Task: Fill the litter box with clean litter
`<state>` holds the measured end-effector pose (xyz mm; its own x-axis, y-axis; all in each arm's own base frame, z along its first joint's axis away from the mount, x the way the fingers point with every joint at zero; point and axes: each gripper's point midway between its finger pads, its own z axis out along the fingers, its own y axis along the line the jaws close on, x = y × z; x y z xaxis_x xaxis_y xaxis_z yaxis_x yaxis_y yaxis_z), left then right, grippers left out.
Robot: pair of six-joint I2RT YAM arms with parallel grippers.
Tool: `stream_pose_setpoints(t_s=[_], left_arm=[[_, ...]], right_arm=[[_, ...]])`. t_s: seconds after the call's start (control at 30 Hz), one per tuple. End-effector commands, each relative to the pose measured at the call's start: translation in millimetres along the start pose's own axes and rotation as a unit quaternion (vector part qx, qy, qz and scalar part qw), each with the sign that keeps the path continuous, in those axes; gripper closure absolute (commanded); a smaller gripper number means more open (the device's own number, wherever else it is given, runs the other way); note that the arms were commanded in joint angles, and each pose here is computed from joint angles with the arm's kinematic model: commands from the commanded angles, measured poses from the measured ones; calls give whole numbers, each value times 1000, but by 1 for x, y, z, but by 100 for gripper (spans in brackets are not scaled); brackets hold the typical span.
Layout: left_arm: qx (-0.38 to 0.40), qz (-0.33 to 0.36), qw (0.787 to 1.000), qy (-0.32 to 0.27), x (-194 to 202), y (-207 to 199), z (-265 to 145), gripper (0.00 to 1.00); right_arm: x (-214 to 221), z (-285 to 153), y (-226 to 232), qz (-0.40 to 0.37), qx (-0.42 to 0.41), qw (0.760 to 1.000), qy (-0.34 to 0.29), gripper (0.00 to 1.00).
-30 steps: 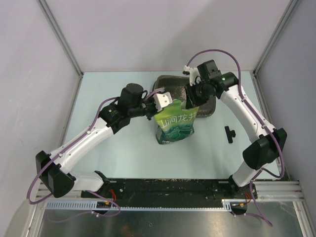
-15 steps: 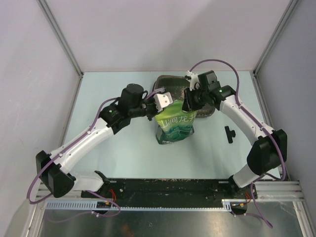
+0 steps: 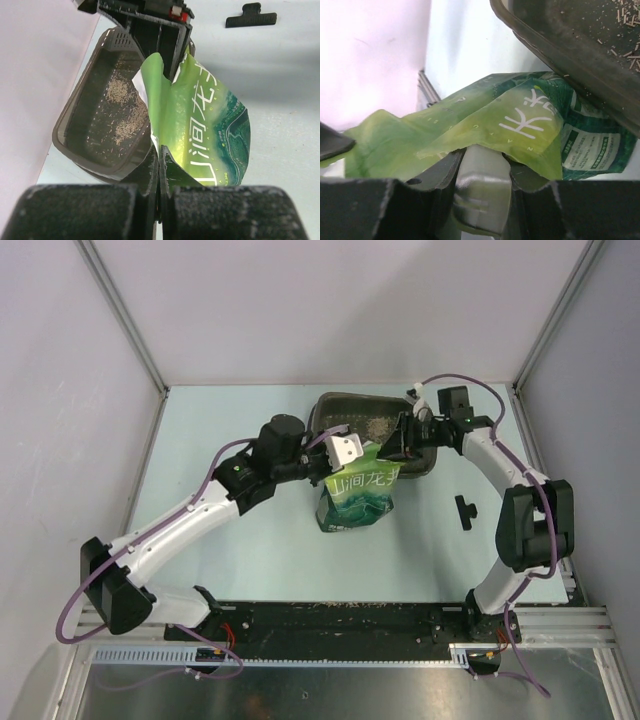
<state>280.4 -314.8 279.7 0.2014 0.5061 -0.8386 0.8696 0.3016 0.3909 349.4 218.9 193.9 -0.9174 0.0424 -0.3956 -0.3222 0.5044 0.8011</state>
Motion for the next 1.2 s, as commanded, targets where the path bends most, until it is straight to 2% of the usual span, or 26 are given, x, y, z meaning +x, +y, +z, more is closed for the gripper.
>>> stream_pose_setpoints(t_s=[0.0, 0.27, 0.37, 0.43, 0.5, 0.6, 0.7, 0.8, 0.87, 0.93, 1.17], left_arm=[[-35, 22, 999, -23, -24, 18, -11, 100], [-54, 43, 997, -16, -26, 29, -11, 100], [-55, 46, 997, -19, -29, 31, -10, 100], [-56, 50, 997, -17, -29, 32, -10, 100], [-62, 54, 996, -15, -29, 35, -11, 100], [-63, 61, 996, -15, -29, 35, -13, 100], [-68, 61, 996, -13, -29, 37, -14, 100], [-73, 59, 996, -9, -27, 39, -13, 100], [-76, 57, 995, -5, -26, 40, -13, 100], [-78, 61, 995, -6, -27, 42, -13, 100], [-93, 72, 993, 0, -28, 49, -15, 100]], right_arm=[[-14, -26, 16, 63, -76, 995, -10, 100], [-48, -99, 21, 110, -134, 982, -73, 100], [-41, -70, 11, 113, -129, 984, -51, 100], [-40, -41, 30, 107, -163, 980, -29, 100], [-44, -34, 40, 84, -195, 977, -20, 100], [-50, -55, 43, 118, -205, 971, -20, 100], [-55, -84, 26, 125, -194, 972, -47, 100], [-52, -81, 25, 98, -205, 973, -38, 100], [-54, -78, 27, 110, -214, 970, -27, 100], [-58, -84, 36, 64, -227, 971, -32, 100], [-63, -109, 26, 56, -228, 971, -44, 100]])
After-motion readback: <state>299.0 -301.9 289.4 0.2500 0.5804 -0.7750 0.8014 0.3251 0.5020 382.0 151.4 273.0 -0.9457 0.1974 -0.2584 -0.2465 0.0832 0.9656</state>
